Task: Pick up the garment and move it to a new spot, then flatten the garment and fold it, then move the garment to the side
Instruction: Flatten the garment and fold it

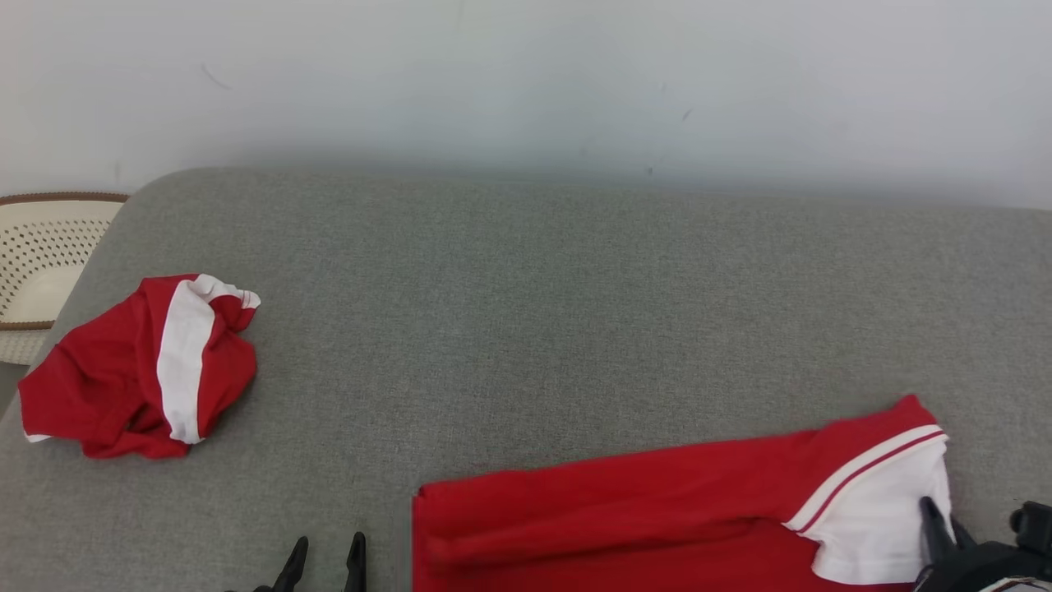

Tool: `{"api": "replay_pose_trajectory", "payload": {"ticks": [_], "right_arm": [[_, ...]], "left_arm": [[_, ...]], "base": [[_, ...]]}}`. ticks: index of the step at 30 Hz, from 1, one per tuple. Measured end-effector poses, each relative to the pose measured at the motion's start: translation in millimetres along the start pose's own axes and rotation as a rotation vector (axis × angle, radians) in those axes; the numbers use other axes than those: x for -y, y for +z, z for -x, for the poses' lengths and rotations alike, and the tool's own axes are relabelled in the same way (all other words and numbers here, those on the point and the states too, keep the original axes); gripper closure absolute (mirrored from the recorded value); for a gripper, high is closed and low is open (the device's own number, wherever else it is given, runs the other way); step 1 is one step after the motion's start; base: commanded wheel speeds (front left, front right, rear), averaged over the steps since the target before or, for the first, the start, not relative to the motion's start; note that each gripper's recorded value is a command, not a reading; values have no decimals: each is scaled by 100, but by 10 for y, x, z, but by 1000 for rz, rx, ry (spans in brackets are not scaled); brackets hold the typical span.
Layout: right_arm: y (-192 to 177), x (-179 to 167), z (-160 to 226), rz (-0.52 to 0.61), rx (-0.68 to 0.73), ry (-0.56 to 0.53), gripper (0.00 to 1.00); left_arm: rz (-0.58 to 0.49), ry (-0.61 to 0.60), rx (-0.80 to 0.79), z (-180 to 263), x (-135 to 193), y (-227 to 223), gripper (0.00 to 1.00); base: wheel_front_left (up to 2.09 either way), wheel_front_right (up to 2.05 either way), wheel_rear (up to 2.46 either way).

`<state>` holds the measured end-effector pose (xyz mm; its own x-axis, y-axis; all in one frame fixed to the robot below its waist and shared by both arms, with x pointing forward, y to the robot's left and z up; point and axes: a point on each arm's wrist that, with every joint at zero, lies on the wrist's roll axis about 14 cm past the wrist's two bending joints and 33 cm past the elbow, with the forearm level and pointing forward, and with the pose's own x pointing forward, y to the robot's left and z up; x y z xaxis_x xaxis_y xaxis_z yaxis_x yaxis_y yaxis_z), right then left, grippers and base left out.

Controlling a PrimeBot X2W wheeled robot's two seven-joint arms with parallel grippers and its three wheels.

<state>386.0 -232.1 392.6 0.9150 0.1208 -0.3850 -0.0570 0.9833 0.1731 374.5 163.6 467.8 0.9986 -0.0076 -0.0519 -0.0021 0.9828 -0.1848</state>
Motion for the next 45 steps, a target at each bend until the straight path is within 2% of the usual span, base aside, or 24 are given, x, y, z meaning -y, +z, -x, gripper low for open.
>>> {"api": "replay_pose_trajectory", "payload": {"ticks": [9, 12, 16, 25, 34, 35, 41, 45], "right_arm": [[355, 691, 137, 33, 77, -176, 100], [459, 721, 150, 56, 105, -181, 100], [672, 583, 128, 105, 167, -132, 100], [703, -235, 161, 161, 209, 119, 100], [210, -1397, 448, 154, 62, 484, 100], [210, -1397, 448, 154, 62, 484, 100], [-118, -2040, 649, 158, -39, 684, 100], [-180, -2245, 607, 173, -55, 739, 100]], "left_arm": [[6, -42, -8, -61, 158, -27, 0], [6, -53, -15, -87, 197, -49, 0], [10, -78, -22, -129, 285, -74, 0], [18, -137, -14, -214, 497, -43, 0], [28, -139, -8, -172, 503, -13, 0], [28, -139, -8, -172, 503, -13, 0], [32, -117, -6, -119, 422, -8, 0], [33, -100, -8, -68, 350, -13, 0]], "base": [[0, 0, 0], [0, 0, 0], [0, 0, 0], [0, 0, 0], [0, 0, 0], [0, 0, 0], [0, 0, 0], [0, 0, 0]]}}
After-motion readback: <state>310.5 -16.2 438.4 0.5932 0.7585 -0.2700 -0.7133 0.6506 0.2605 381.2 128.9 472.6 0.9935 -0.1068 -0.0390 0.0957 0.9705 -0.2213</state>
